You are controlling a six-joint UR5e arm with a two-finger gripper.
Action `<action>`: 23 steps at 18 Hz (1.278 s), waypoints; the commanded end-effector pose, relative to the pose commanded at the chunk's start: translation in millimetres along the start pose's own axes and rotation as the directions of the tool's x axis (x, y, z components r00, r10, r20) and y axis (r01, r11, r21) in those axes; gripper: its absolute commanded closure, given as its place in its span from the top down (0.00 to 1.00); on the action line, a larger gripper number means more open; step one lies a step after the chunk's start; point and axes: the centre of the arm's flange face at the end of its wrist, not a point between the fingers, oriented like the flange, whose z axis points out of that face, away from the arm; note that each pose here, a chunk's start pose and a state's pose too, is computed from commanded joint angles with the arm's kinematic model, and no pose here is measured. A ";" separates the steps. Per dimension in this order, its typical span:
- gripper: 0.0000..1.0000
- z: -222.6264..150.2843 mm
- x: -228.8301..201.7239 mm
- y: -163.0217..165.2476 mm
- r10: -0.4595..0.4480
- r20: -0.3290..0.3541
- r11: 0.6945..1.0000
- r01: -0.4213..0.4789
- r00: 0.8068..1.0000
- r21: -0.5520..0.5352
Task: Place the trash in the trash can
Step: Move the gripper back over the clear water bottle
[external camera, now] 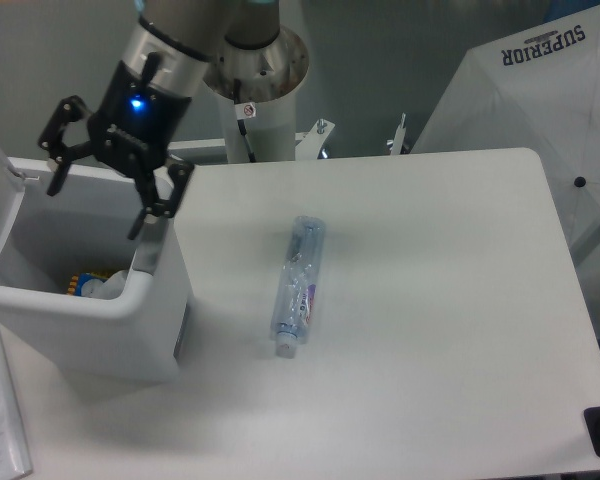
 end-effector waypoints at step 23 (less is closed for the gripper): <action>1.00 158.7 -227.7 60.0 -0.159 0.290 0.776 0.301 0.944 -0.554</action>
